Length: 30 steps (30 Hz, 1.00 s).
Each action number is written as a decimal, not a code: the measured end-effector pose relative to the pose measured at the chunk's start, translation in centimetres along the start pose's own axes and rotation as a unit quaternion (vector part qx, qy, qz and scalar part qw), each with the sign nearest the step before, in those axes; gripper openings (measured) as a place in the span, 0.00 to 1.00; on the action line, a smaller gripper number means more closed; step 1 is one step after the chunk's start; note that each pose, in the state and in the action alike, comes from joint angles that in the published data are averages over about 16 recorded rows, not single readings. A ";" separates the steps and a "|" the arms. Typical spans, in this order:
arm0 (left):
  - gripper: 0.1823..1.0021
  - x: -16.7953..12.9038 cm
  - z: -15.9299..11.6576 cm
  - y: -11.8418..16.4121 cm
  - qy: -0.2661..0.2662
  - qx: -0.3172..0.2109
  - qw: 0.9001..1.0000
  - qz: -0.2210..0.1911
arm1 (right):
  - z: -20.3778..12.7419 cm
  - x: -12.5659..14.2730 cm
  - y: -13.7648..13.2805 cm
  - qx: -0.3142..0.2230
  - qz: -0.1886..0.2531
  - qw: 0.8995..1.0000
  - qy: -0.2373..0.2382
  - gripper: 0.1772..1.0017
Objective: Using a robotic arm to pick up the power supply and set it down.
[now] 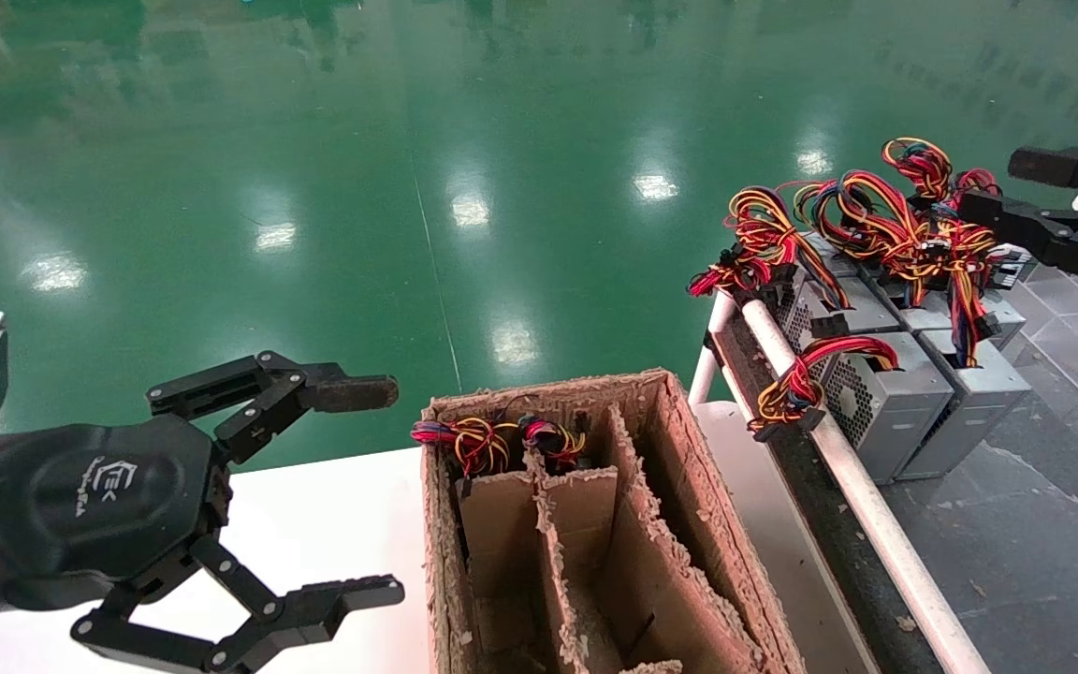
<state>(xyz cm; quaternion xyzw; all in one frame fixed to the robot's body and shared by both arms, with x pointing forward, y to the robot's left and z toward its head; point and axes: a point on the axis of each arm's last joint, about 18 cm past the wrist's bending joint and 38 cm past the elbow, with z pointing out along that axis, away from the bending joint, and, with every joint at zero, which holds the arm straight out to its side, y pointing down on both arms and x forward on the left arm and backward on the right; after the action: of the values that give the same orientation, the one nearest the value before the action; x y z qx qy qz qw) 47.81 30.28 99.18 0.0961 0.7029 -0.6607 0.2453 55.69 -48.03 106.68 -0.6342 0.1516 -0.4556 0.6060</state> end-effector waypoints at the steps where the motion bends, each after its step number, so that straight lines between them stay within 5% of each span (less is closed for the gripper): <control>1: 1.00 0.0 0.0 0.0 0.000 0.000 1.000 0.000 | 0.1 -0.2 -0.1 0.003 -0.001 1.000 -0.005 0.45; 16: 1.00 0.0 0.0 0.0 0.000 0.000 1.000 0.000 | 2.5 -4.9 -0.2 0.025 -0.009 0.996 -0.090 0.84; 30: 1.00 0.0 0.0 0.0 0.000 0.000 1.000 0.000 | 3.9 -9.8 -0.2 0.041 -0.015 0.984 -0.171 0.98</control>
<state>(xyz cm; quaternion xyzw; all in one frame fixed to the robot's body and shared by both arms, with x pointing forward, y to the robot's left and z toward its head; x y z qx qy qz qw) 47.81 30.29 99.18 0.0961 0.7028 -0.6608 0.2453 53.29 -38.19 103.58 -0.6792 0.0177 -0.3555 0.6419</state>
